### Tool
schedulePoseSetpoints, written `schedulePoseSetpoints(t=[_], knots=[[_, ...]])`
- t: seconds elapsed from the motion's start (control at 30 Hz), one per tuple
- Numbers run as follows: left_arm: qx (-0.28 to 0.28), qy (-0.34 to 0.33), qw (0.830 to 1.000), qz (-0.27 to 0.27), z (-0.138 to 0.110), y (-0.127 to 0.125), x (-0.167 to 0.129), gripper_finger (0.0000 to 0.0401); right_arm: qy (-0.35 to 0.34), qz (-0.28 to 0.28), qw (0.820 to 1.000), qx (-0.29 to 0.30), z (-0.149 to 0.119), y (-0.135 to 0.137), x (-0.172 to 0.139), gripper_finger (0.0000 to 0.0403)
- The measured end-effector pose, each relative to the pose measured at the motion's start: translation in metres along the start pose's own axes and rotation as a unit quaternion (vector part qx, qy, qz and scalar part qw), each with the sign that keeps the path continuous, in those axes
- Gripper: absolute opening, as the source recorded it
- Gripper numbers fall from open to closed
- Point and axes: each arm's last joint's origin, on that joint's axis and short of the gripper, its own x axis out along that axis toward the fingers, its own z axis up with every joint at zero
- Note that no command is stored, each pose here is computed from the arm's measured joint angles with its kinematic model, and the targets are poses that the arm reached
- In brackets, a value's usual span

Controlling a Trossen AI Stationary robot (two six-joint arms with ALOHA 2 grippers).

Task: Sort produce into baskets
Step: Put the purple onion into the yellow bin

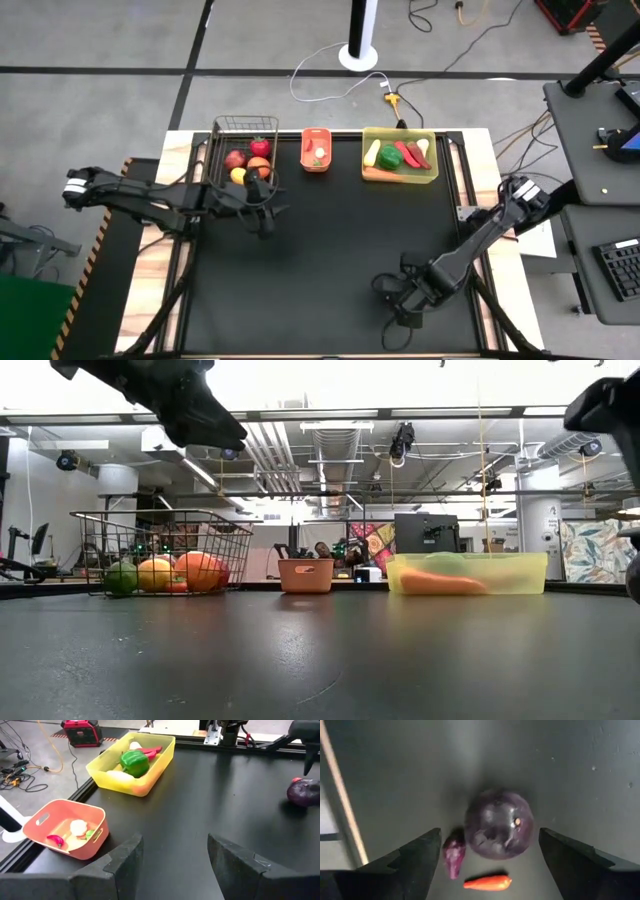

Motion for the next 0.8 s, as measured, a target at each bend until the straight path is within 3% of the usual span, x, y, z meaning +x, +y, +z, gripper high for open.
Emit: schedulePoseSetpoints(t=[0.23, 0.47, 0.8], knots=[[0.002, 0.005, 1.0, 0.001, -0.001, -0.001, 0.002, 0.0203, 0.025, -0.025, 0.999, -0.006, 0.001, 0.003, 0.02, 0.0325], [0.002, 0.004, 1.0, 0.0, -0.001, -0.001, 0.003, 0.0203, 0.039, -0.026, 0.999, 0.008, 0.0, 0.002, 0.022, 0.0325], [0.002, 0.005, 1.0, 0.0, -0.002, -0.002, 0.004, 0.0203, 0.059, -0.05, 0.997, 0.014, 0.003, -0.002, 0.035, 0.0349]])
